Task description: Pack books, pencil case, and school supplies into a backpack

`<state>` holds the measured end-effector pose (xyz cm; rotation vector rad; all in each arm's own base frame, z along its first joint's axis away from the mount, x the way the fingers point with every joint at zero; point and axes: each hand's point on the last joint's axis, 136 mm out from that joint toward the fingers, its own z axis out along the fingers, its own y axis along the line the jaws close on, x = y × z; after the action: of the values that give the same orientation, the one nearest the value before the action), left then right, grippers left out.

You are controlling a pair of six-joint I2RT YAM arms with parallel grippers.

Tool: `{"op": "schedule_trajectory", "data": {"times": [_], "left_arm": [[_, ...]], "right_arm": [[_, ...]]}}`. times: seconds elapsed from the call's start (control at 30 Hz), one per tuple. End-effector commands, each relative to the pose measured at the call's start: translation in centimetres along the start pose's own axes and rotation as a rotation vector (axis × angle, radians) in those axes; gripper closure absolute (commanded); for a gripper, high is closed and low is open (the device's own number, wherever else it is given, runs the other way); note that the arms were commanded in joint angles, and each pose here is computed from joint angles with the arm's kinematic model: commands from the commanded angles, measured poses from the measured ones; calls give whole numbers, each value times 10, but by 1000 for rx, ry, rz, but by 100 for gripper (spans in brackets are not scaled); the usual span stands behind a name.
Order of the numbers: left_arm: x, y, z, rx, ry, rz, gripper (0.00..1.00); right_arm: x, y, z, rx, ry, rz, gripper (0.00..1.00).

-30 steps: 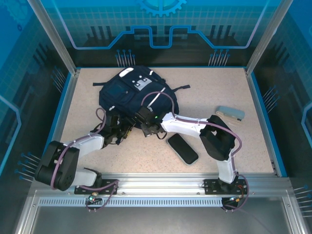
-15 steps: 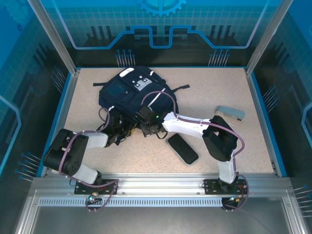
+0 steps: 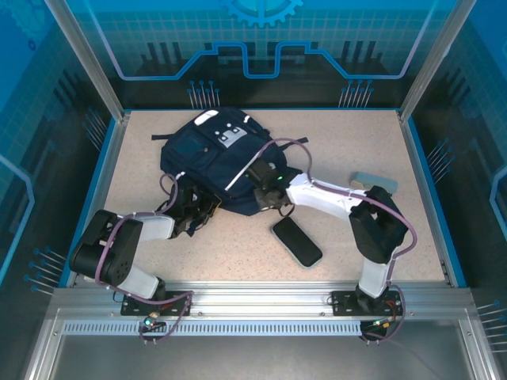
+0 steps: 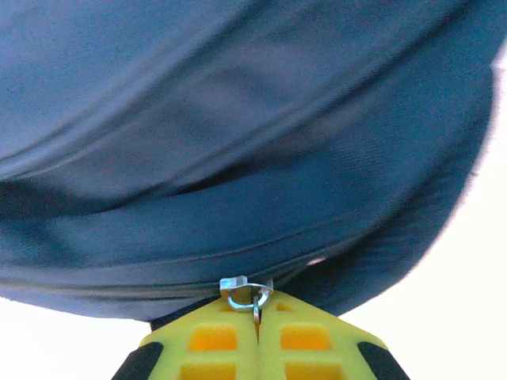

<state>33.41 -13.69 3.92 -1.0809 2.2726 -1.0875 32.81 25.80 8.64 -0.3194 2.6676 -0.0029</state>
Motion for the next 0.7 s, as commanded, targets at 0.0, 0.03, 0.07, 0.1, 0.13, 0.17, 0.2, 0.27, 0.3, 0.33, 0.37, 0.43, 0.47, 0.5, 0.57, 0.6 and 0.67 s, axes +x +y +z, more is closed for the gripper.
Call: {"op": "schedule_trajectory", "data": {"times": [0.0,0.03,0.07,0.1,0.13,0.17,0.2,0.27,0.3,0.33,0.37,0.43,0.47,0.5,0.57,0.6,0.67], "left_arm": [[-17,7,-5,-41,-55,28,93],[-17,5,-4,-38,-49,34,93],[-16,4,-4,-39,-41,43,92],[-17,3,-3,-40,-37,47,92],[-17,2,-3,-42,-32,55,92],[-18,0,-3,-45,-31,63,92],[-20,-1,-3,-47,-29,73,91],[-25,-4,-3,-61,-21,100,91],[-28,-5,-4,-69,-23,113,90],[-31,-6,-4,-76,-27,130,90],[-36,-8,-4,-86,-32,142,89],[-46,-10,-5,-99,-42,154,89],[-52,-12,-6,-101,-52,157,88],[-57,-14,-7,-102,-61,157,87],[-68,-16,-10,-107,-85,154,84],[-72,-16,-12,-109,-96,152,82],[-82,-15,-20,-118,-124,145,77]], "right_arm": [[2,-50,-4,116,27,21,100],[1,-51,-4,113,32,22,100],[0,-50,-4,106,33,16,100],[-1,-47,-4,96,33,9,100],[-2,-42,-6,77,32,-1,100],[-1,-34,-7,50,32,-16,100],[0,-26,-8,17,33,-34,100],[4,-2,-11,-89,39,-80,100],[6,8,-12,-132,42,-95,100],[9,20,-14,-186,44,-109,100],[12,34,-17,-252,50,-123,100],[17,59,-23,-357,53,-142,100],[19,72,-25,-412,56,-146,100],[20,85,-28,-462,55,-146,100],[24,112,-31,-555,69,-148,100],[24,122,-32,-584,72,-148,100],[26,143,-31,-619,81,-155,100]]}}
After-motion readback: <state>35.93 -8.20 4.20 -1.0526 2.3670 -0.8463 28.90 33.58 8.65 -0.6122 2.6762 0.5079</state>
